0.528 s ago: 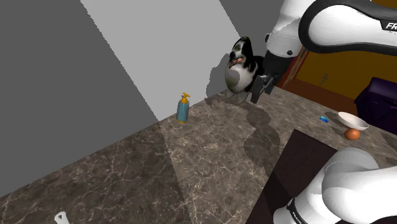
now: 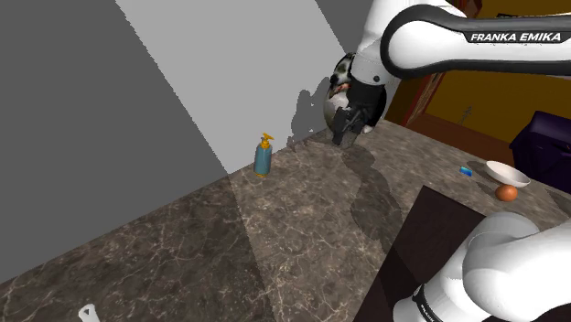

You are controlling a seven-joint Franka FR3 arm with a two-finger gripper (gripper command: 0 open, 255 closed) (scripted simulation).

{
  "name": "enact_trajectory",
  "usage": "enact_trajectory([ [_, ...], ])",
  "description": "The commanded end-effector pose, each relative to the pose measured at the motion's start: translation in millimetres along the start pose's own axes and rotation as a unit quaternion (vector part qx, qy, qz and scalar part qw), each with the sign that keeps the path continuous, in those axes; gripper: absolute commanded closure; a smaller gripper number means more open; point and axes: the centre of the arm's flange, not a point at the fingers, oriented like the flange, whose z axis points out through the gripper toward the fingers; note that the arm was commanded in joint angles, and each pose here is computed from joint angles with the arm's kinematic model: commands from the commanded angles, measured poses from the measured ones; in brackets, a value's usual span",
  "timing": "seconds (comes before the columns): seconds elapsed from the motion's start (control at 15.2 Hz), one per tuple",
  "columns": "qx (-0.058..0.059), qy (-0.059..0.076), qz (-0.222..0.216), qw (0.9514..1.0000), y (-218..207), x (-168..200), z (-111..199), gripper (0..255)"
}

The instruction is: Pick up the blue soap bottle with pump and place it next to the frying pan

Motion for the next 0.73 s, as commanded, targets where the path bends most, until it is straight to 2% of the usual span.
enact_trajectory([
  [0.0, 0.007, 0.002, 0.002, 1.0, 1.5, 25.2, 11.9, 0],
  [0.66, 0.041, 0.006, 0.01, 0.9991, -1.4, 143.3, 66.6, 0],
])
